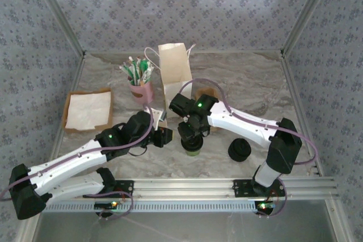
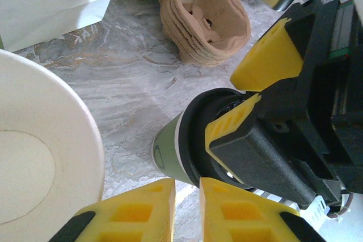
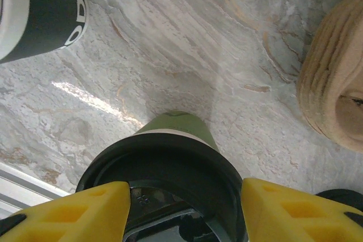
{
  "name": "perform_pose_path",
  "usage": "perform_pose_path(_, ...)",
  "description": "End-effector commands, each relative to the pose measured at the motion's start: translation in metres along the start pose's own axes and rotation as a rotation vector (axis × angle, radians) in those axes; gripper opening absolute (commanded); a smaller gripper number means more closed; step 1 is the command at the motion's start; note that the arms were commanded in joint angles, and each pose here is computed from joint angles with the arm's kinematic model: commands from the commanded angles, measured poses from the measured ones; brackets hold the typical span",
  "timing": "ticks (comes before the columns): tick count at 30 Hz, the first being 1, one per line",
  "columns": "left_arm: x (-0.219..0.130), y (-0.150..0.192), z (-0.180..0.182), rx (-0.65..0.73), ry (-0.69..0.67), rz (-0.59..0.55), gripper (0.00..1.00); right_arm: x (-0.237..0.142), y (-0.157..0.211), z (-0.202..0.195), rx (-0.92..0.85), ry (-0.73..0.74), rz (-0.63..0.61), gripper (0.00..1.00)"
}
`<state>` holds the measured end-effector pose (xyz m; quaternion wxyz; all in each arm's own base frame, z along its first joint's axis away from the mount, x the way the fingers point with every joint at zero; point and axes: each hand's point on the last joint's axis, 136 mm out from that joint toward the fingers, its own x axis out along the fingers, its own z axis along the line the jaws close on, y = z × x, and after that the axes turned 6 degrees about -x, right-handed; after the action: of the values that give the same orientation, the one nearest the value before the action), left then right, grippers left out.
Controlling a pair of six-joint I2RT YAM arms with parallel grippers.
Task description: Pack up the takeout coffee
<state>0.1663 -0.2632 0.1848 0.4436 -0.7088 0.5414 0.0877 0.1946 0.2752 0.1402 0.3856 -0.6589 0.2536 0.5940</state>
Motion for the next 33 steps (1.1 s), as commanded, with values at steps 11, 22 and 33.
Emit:
perform_pose_path(11,-0.008,-0.012,-0.018,0.026,0.055,-0.032,0.18,0.031,0.057,-0.005,-0.020,0.037,0.199,0.54)
perform_pose_path(22,-0.007,-0.013,-0.021,0.024,0.063,-0.031,0.19,0.006,0.064,-0.004,0.021,-0.020,0.129,0.57)
perform_pose_path(33,-0.009,-0.013,-0.031,0.037,0.077,-0.025,0.24,-0.022,0.051,-0.006,0.038,-0.058,0.030,0.78)
